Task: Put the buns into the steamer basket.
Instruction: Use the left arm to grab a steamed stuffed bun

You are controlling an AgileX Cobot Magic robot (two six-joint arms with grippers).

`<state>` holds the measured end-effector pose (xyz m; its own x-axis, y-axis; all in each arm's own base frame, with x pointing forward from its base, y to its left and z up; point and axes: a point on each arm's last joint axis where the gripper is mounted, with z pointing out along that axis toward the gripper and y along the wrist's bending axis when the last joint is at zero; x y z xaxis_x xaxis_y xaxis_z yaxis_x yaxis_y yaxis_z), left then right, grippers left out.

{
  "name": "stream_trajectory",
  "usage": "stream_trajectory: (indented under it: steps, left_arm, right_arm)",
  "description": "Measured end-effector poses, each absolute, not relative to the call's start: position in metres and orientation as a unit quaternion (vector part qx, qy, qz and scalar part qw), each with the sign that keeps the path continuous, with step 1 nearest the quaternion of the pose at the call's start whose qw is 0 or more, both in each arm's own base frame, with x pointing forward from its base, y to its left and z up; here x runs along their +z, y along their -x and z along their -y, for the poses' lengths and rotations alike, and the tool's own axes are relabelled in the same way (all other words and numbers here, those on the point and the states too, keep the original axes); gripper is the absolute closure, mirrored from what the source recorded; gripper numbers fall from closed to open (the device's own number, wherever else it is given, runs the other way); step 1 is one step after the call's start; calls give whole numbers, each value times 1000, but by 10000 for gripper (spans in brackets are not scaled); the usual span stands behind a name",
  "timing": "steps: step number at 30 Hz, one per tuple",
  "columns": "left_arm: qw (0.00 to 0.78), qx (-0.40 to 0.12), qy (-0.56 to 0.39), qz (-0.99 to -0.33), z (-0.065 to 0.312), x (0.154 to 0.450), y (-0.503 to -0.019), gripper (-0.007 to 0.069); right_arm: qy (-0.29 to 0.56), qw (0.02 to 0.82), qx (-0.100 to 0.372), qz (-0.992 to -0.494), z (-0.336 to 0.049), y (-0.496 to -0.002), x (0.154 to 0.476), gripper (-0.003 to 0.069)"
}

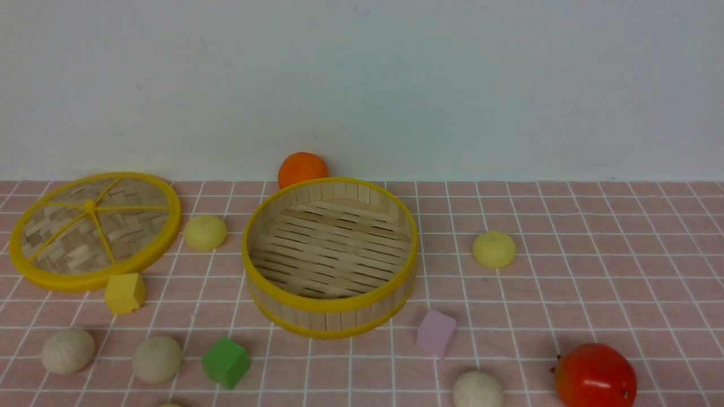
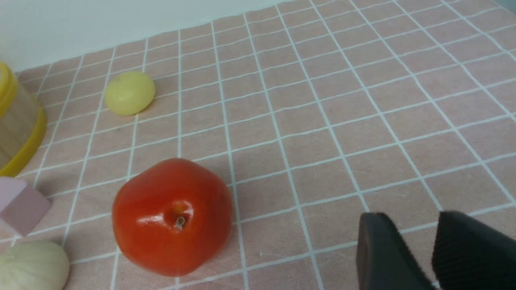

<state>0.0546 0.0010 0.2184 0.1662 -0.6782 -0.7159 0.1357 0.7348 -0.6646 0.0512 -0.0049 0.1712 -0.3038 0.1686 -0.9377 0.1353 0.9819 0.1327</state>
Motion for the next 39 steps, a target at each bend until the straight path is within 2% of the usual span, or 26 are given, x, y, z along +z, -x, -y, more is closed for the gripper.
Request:
stream_trajectory:
  steps: [5,6,7,8,9,12,14,16,17,20,23,26,33,34,39]
  left_arm:
    - [738,-288,227,-566,-1,252,-48,384]
    - [743,-291,224,-560,0,277,-43,384]
    - [741,-290,224,-562,0,280,-44,384]
    - [738,-290,224,-567,0,302,-41,384]
    - [731,-288,226,-575,0,322,-41,384]
    - [676,-271,246,-640,1,352,-47,384]
    - [624,-251,262,-692,2,359,-57,384]
    - [570,-221,271,-743,2,358,-66,384]
    - [528,-185,270,-784,1,351,-77,384]
    - [486,-134,263,-823,-3,337,-98,384]
    - [482,-134,253,-828,-2,329,-111,384]
    - [445,-137,206,-861,8,319,-122,384]
    - [286,-136,151,-936,29,282,-154,384]
    - [244,-132,144,-950,33,273,-165,384]
    - [175,-126,100,-971,41,259,-189,384]
  right_arm:
    - [-94,582,14,-807,5,-51,171,419]
    - [-94,582,14,-807,5,-51,171,419]
    - [-94,582,14,-807,5,-51,171,419]
    - [-94,582,14,-807,5,-51,171,419]
    - [-94,582,14,-807,5,-51,171,419]
    - [-94,582,14,-807,5,-51,171,419]
    - [-94,582,14,-807,5,-51,171,419]
    - [-94,582,14,-807,5,-51,171,419]
    - [-94,582,14,-807,5,-51,171,419]
    - [-94,582,14,-807,5,-51,171,419]
    - [-94,582,14,-807,5,-51,171,419]
    - [-94,582,14,-807,5,-51,171,419]
    - [-95,583,14,-807,5,-51,171,419]
    - [-95,583,14,-807,5,-51,171,419]
    - [-95,583,14,-807,5,-51,171,419]
